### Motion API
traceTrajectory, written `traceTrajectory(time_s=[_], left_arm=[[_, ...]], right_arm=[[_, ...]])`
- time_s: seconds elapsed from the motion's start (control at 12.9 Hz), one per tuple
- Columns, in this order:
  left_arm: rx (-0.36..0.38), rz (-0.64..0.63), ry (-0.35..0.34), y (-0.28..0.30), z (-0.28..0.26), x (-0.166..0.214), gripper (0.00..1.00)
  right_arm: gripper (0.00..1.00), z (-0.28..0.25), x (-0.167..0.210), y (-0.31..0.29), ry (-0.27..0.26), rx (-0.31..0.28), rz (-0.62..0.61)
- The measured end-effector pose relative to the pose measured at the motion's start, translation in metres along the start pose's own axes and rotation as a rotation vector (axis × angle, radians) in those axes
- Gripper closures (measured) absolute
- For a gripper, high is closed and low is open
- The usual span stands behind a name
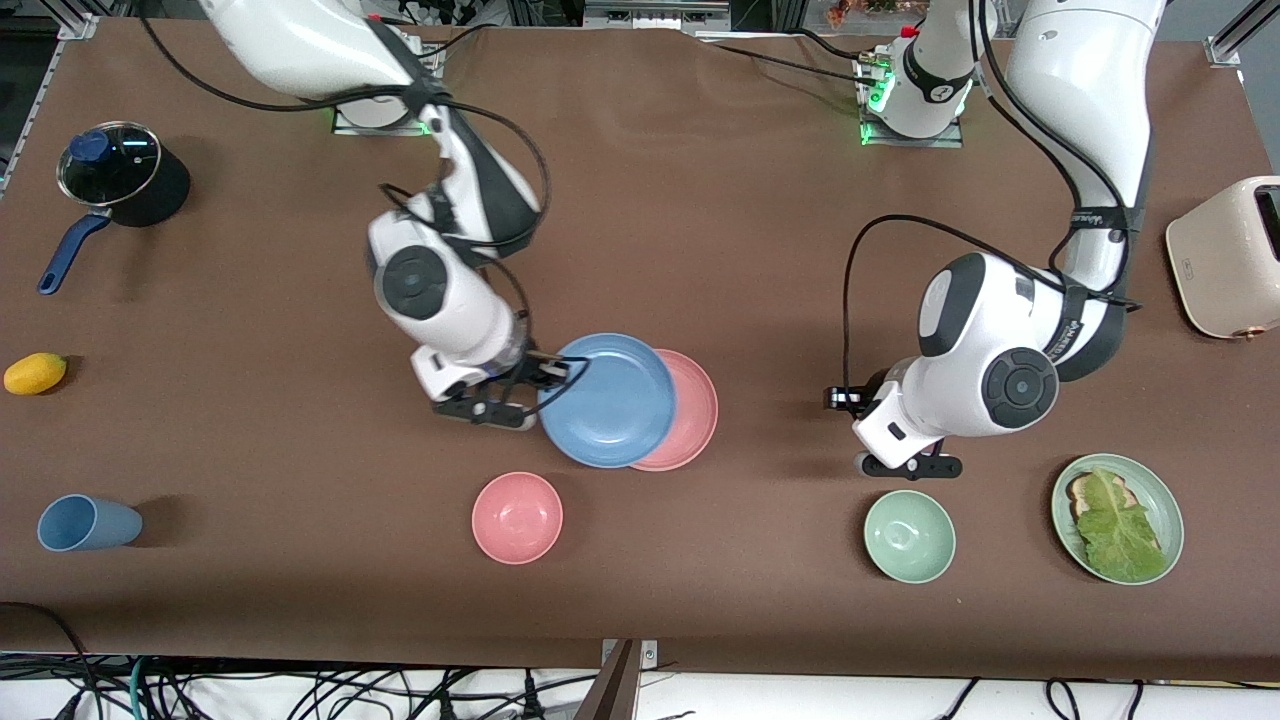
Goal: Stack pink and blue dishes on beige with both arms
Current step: 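Place the blue plate on the pink plate while the left gripper withdraws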
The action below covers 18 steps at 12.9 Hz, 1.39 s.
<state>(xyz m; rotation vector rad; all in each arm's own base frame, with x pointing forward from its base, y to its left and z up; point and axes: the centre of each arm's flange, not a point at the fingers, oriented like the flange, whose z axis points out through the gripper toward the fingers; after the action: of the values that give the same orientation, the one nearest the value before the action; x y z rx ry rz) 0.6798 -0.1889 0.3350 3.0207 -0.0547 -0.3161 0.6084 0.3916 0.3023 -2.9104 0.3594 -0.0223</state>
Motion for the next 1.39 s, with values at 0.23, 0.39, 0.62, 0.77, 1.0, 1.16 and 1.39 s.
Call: traceTrajectory(time_s=[0.23,0.39,0.62,0.77,1.0,1.16,1.39], left_arm=[[0.056,0.098,0.009,-0.041,-0.025,0.0,0.41],[0.079,0.133,0.02,-0.079,-0.05,-0.002,0.38],[0.075,0.132,0.032,-0.124,-0.085,-0.013,0.11],[0.072,0.122,0.043,-0.139,-0.112,-0.025,0.0],[0.076,0.127,0.084,-0.133,-0.156,-0.047,0.0],[0.08,0.129,0.111,-0.13,-0.176,-0.058,0.0],[0.081,0.125,0.128,-0.132,-0.187,-0.064,0.0]], right_arm=[[0.95,0.051,-0.026,-0.024,0.023,0.036,0.043],[0.95,0.067,-0.025,-0.02,0.033,0.027,0.043],[0.95,0.074,-0.021,-0.015,0.049,0.013,0.032],[0.95,0.074,-0.02,-0.014,0.062,0.003,0.016],[0.87,0.074,-0.019,-0.013,0.065,0.001,0.015],[0.66,0.073,-0.016,-0.011,0.073,-0.005,0.011],[0.36,0.071,-0.007,-0.004,0.096,-0.043,-0.008]])
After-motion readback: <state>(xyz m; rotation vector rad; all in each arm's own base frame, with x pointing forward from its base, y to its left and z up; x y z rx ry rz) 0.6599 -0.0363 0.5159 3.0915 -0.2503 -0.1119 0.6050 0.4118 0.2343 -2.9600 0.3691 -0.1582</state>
